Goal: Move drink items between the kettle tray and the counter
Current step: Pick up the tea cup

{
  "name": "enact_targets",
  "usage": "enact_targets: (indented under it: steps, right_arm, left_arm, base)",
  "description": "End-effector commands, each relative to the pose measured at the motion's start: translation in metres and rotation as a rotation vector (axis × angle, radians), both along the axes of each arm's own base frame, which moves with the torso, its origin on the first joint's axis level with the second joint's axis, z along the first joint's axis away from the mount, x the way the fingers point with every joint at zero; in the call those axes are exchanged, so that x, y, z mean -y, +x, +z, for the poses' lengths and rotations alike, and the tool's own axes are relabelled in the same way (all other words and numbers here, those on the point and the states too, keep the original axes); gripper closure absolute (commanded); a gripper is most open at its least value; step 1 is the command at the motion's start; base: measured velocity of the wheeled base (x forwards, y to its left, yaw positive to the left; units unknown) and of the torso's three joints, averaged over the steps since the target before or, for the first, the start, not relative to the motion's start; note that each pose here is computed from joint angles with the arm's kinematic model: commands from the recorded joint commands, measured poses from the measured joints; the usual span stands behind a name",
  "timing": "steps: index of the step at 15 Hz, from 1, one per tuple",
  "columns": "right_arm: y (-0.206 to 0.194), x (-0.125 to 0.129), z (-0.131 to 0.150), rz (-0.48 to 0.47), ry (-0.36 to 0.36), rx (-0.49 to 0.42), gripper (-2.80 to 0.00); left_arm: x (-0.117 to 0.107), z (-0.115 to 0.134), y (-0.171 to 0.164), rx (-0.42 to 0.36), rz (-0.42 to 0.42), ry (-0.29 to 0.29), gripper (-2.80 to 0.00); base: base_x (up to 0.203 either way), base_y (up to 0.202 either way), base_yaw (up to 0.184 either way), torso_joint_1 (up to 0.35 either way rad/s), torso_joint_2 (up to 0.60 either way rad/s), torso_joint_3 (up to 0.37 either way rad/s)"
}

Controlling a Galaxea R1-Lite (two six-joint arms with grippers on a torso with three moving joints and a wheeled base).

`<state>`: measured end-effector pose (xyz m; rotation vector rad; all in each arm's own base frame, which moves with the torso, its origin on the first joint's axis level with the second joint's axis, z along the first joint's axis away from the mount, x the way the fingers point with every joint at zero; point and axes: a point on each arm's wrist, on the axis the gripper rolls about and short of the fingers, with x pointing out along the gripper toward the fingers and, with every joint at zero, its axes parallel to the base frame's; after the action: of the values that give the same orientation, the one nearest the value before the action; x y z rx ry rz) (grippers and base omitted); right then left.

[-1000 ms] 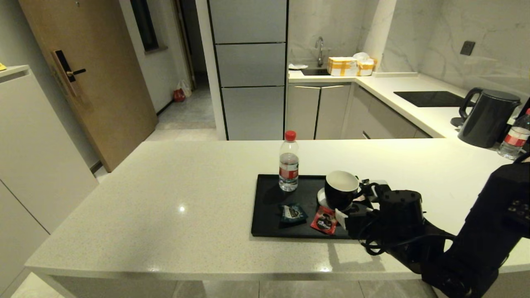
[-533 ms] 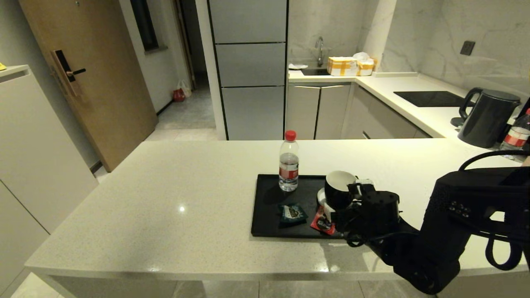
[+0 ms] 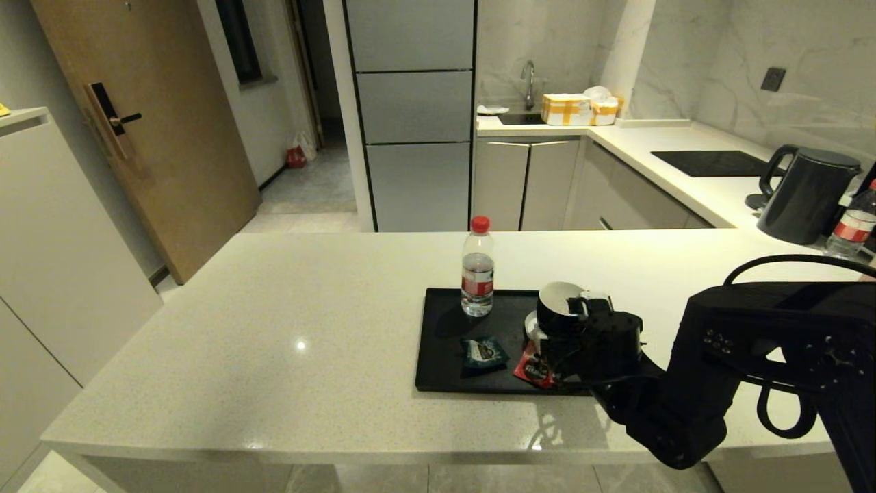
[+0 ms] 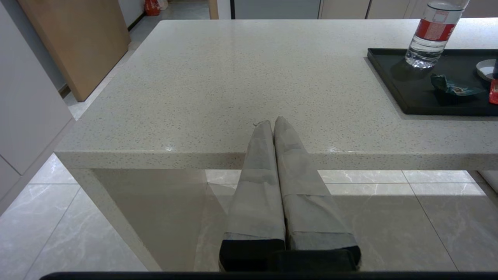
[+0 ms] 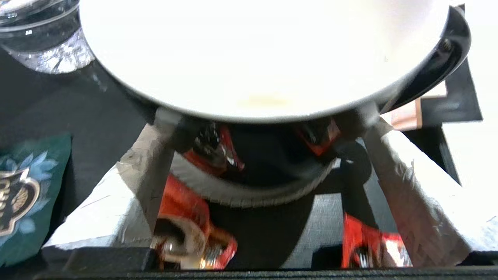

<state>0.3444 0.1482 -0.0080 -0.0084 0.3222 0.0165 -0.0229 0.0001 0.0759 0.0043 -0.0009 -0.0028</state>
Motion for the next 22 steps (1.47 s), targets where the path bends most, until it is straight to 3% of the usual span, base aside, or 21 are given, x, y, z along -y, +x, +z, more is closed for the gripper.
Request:
enact_targets:
  steps: [1,13,14,15,22]
  right_arm:
    - [0.003,-0.001,0.005,-0.002,0.002,0.025,-2.80]
    - [0.014,0.000,0.010,-0.021,-0.013,0.056,-2.80]
    - [0.014,0.001,0.009,-0.021,-0.017,0.051,-0.65]
    - [0.014,0.000,0.009,-0.021,-0.016,0.053,0.00]
    - [0.012,0.001,0.015,-0.019,-0.012,0.061,0.00]
  left_arm:
    - [0.000,0.000,0.000,0.002,0.000,0.000,0.00]
    - [0.000,0.000,0.000,0.000,0.000,0.000,0.00]
    - [0.000,0.000,0.000,0.001,0.000,0.000,0.00]
    - [0.000,0.000,0.000,0.001,0.000,0.000,0.00]
    - [0.000,0.000,0.000,0.001,0.000,0.000,0.00]
  base:
    - [0.000,0.000,0.000,0.000,0.00,0.000]
    - [0.000,0.000,0.000,0.000,0.00,0.000]
    - [0.000,0.000,0.000,0.000,0.00,0.000]
    - [0.000,0.000,0.000,0.000,0.00,0.000]
    - [0.000,0.000,0.000,0.000,0.00,0.000]
